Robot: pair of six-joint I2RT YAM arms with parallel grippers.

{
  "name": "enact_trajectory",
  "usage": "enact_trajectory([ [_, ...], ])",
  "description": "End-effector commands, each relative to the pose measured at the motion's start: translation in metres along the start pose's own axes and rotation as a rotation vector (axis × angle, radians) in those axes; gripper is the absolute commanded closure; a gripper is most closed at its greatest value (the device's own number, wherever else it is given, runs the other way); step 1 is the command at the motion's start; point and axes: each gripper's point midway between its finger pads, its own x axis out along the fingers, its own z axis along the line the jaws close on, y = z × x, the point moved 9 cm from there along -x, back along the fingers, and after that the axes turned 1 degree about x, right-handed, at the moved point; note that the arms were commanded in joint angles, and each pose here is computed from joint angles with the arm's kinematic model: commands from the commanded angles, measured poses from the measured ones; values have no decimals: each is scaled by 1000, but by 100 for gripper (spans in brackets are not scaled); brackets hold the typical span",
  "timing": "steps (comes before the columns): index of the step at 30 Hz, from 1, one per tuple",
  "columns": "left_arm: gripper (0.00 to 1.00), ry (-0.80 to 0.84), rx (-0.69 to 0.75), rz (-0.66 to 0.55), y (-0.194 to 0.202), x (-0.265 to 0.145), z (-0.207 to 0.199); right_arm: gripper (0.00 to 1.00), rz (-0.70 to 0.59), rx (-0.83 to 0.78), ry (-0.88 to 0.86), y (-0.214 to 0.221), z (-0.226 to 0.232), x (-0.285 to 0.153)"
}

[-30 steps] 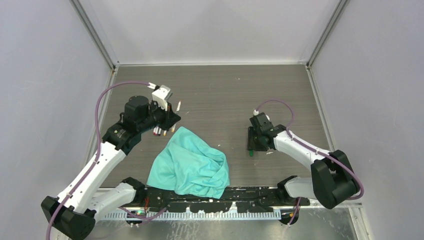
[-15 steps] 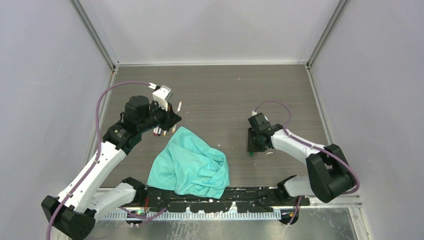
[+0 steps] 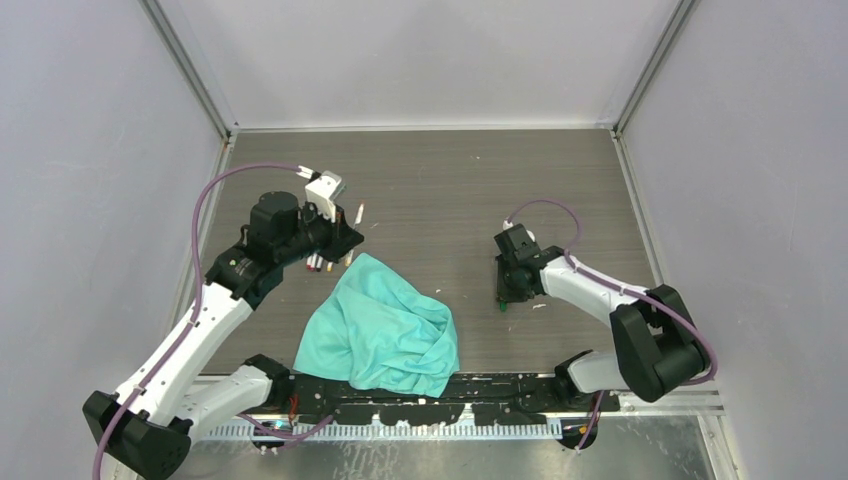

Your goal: Insert the pens into the pen caps

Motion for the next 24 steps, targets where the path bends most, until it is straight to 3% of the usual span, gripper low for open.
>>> enact_trajectory([
  [1, 100, 46, -34, -58, -9, -2, -6, 99, -67, 22, -47, -12, 8, -15],
  [7, 100, 228, -103, -77, -8, 3, -22, 99, -169, 71, -277, -32, 32, -61],
  [14, 100, 480, -156, -88, -12, 8, -40, 99, -383, 96, -655, -65, 76, -125],
  [24, 100, 586, -139, -96, -13, 6, -47, 99, -658, 94, -1042, -88, 128, -205],
])
